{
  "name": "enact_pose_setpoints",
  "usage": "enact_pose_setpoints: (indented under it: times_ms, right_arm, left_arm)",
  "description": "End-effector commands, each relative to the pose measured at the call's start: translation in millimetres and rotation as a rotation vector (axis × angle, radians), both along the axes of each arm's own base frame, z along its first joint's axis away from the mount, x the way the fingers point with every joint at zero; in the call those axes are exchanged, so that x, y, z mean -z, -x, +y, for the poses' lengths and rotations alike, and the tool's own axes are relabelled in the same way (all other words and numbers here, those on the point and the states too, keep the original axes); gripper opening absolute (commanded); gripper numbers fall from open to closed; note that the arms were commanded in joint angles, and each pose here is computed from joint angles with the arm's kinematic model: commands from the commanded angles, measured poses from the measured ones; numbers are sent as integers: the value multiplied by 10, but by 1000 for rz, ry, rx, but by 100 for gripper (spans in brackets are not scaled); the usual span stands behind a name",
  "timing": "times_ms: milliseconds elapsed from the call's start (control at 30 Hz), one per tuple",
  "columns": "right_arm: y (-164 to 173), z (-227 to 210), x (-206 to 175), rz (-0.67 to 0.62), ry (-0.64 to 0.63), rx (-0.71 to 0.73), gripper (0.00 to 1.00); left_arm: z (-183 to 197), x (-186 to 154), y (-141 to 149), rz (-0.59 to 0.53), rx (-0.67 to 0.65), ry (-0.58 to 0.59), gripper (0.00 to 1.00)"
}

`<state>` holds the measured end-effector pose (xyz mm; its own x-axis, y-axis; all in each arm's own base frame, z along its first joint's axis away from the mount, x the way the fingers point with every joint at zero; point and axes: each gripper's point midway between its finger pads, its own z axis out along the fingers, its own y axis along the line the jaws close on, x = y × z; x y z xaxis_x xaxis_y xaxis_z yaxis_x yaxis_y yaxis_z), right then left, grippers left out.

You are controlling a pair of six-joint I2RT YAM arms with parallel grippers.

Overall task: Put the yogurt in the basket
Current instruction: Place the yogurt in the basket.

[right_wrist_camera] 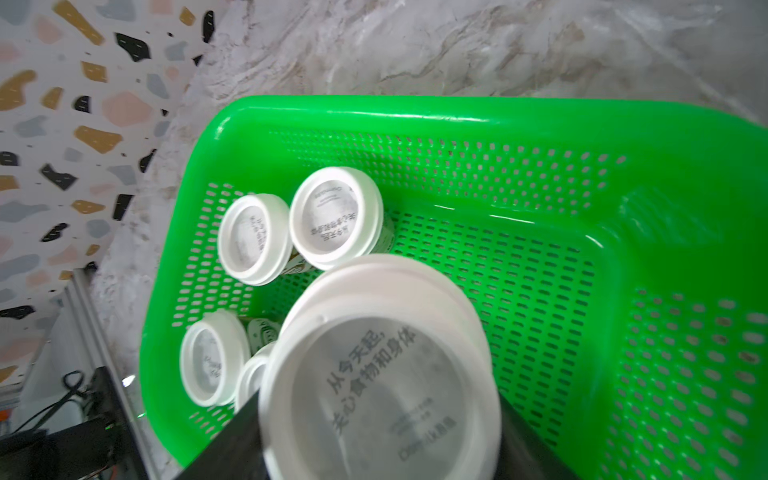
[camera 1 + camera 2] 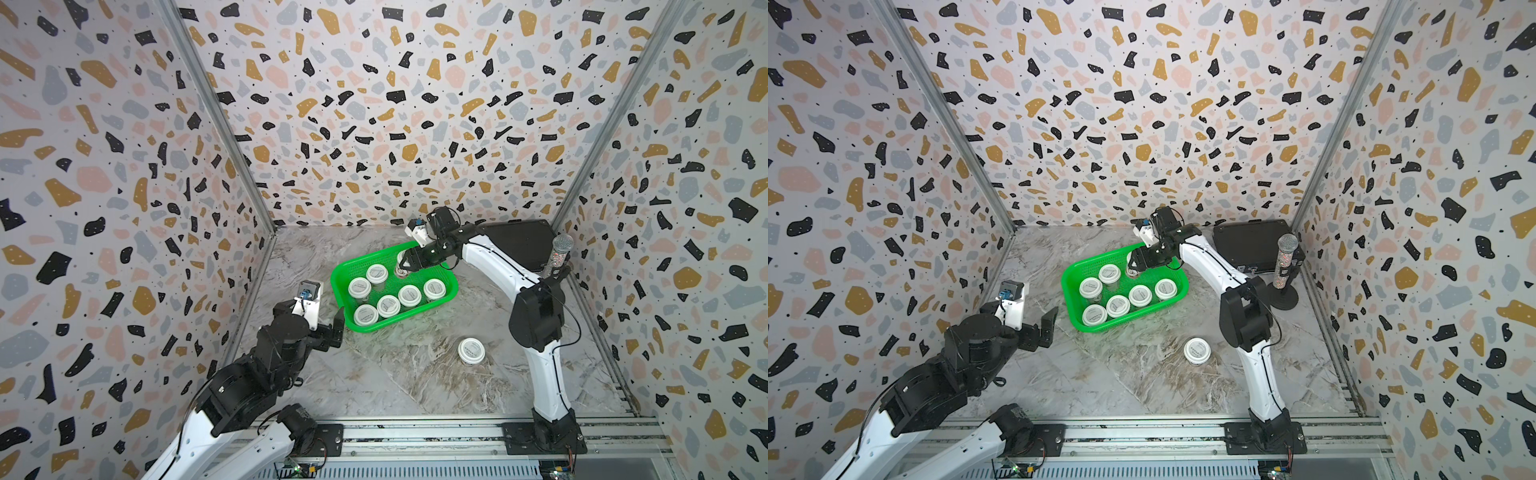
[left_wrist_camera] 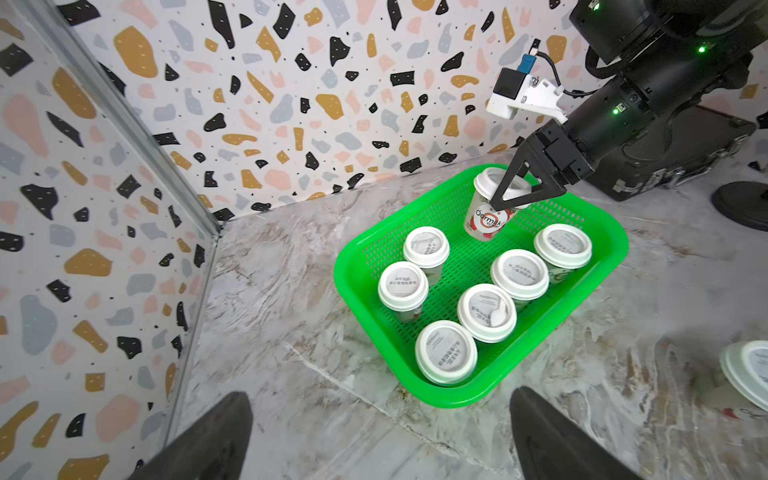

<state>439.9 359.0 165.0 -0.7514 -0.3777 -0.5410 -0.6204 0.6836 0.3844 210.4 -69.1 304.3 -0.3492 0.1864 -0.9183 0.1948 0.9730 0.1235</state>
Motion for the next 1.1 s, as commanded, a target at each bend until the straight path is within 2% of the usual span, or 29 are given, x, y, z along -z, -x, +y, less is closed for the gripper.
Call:
enact_pose_setpoints:
  times_ms: [0,567,1067]
  right_arm:
    - [-110,-89,-86,-75,107,36,70]
    - [-295,68,482,-83,252,29,73]
    - [-250,161,675,-57,260,10,80]
  left_arm:
    - [139,63,4,-13,-56,-39,99]
    - [101,171,-18,12,-48,-35,100]
    - [111,178,-30,16,-50,-23,100]
